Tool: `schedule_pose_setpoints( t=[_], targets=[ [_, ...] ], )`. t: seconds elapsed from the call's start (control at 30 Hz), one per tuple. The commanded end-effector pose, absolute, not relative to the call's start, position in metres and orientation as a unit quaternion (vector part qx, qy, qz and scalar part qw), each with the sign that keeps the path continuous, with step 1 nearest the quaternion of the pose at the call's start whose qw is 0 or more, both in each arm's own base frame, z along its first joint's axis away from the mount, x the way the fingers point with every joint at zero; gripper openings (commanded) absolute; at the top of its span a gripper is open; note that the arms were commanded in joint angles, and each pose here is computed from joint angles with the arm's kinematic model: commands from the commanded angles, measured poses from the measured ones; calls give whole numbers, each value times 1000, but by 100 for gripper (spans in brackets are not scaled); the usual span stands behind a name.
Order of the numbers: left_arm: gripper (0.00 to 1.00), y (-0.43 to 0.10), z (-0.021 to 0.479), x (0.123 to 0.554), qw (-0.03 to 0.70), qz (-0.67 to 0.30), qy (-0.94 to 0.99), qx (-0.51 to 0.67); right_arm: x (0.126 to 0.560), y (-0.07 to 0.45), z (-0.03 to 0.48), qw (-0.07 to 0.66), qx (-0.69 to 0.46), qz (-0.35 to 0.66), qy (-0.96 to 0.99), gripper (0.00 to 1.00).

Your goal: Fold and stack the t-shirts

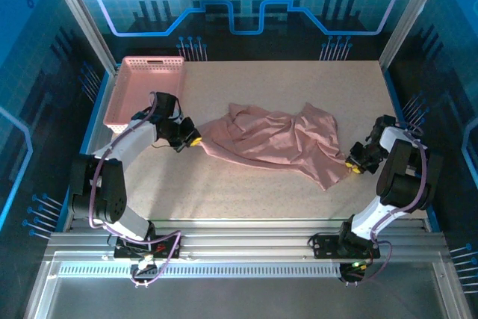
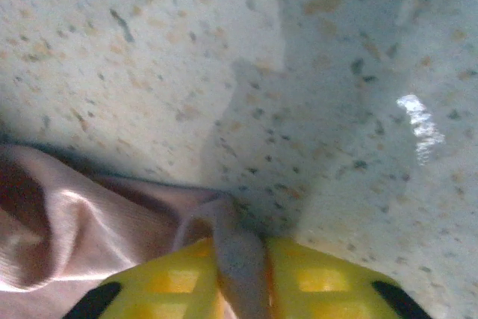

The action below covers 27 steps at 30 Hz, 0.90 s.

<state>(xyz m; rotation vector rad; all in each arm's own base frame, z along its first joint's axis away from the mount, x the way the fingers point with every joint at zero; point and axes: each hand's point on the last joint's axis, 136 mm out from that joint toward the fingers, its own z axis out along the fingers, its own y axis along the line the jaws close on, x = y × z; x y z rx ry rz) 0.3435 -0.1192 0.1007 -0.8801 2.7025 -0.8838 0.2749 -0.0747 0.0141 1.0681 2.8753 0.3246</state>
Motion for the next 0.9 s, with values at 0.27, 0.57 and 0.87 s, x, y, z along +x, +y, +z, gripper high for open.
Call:
schedule_pose_setpoints(
  t=[0.27, 0.57, 0.87],
  targets=[
    [0, -107, 82, 325, 61, -247, 922, -292, 297, -63, 77, 117, 337, 143, 923, 0],
    [0, -113, 204, 386, 224, -319, 887, -249, 324, -9, 206, 270, 278, 278, 879, 0],
    [0, -110, 365, 424, 409, -370, 814, -183, 314, 56, 356, 413, 164, 325, 835, 0]
  ],
)
